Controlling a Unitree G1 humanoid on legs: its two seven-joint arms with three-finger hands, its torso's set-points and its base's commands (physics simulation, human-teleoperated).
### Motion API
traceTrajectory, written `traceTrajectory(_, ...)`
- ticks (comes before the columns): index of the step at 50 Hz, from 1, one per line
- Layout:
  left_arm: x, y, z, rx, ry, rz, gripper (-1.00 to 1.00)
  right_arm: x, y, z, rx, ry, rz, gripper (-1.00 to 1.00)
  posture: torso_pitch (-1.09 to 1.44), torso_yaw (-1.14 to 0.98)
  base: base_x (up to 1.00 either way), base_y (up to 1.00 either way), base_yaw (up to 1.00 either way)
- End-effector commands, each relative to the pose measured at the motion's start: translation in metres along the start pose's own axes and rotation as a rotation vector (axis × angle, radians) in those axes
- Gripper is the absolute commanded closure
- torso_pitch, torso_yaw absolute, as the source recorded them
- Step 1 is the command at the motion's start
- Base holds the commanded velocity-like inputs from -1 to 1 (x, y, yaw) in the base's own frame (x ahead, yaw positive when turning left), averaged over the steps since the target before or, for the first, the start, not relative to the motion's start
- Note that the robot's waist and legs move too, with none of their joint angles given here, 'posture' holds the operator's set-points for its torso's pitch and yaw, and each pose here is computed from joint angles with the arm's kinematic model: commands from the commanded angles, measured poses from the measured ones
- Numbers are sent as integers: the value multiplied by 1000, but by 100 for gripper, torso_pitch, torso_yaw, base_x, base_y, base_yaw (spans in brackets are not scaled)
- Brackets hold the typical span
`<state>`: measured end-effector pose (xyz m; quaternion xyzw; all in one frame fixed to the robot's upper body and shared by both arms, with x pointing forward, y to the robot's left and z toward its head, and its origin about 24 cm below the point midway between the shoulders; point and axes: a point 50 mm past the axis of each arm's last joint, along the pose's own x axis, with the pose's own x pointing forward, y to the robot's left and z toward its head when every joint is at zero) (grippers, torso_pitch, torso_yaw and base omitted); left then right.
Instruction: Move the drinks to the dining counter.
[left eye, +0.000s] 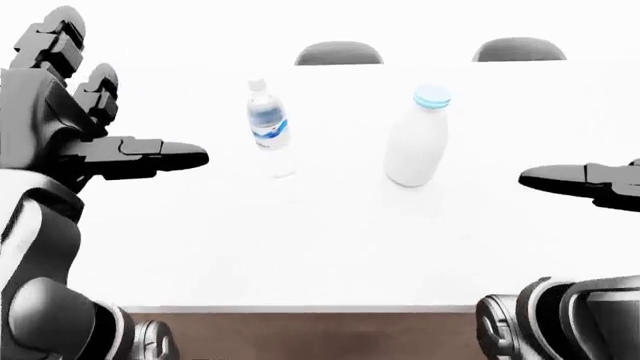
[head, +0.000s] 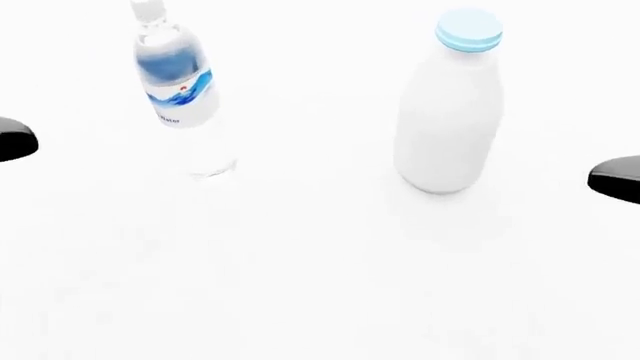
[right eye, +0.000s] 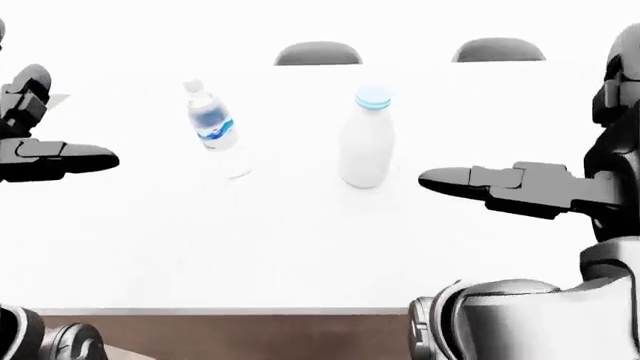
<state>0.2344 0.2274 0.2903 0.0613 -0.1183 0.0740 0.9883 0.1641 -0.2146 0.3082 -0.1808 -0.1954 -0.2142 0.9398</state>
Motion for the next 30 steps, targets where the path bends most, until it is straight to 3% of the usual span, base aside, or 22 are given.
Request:
traceTrajectory(1,-4,8,12,0,-72,26,-100,-3,-11,10,-23,-43,-33,-100,0,0,0,0,0)
traceTrajectory(19,-27,64,12,-87,-107,210,-100,-21,-52,14,-53,-37,-128,-100,0,0,0,0,0)
traceTrajectory(30,-40,80,22,-143,-180,281,-100,-26,-68,12,-60,-28,-167,-100,0,0,0,0,0)
